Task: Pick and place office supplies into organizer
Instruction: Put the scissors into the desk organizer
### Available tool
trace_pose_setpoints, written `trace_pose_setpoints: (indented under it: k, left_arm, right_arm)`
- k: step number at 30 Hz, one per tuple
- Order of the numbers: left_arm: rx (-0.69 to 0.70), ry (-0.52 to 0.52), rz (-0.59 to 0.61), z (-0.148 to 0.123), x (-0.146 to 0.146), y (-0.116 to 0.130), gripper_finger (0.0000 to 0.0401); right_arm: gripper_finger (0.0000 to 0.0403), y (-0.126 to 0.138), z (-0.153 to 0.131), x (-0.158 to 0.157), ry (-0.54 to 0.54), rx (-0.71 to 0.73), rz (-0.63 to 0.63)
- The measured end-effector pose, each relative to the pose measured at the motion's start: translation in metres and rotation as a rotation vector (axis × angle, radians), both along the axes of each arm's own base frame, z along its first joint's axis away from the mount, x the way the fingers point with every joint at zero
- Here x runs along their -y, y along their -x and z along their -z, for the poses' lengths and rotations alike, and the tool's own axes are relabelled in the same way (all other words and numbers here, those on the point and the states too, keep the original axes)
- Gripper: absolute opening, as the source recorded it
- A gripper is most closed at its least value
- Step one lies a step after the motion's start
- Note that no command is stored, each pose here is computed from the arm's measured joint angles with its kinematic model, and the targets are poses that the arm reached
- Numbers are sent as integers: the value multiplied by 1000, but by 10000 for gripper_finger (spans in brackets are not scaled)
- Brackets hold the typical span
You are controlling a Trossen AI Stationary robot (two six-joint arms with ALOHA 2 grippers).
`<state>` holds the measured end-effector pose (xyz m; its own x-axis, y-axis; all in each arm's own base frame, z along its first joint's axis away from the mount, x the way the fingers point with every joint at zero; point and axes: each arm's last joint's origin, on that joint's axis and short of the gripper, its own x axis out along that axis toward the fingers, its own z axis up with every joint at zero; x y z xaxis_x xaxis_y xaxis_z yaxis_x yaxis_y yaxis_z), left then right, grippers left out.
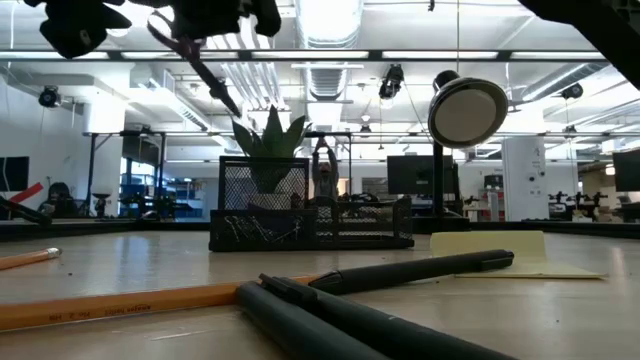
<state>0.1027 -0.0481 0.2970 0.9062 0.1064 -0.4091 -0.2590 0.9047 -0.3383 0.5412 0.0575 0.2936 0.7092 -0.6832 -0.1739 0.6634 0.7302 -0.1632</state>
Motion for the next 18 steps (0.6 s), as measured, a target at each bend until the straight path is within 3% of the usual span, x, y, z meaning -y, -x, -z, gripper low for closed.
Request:
trace_pose_setpoints:
  k: [7,18]
  left_arm:
    - [14,7,-4,-1,-2,3,116]
    - [-28,-21,-5,3,-8,12,116]
  right_arm:
    - [62,0,27,26,-28,40,177]
    - [63,6,77,23,-28,33,238]
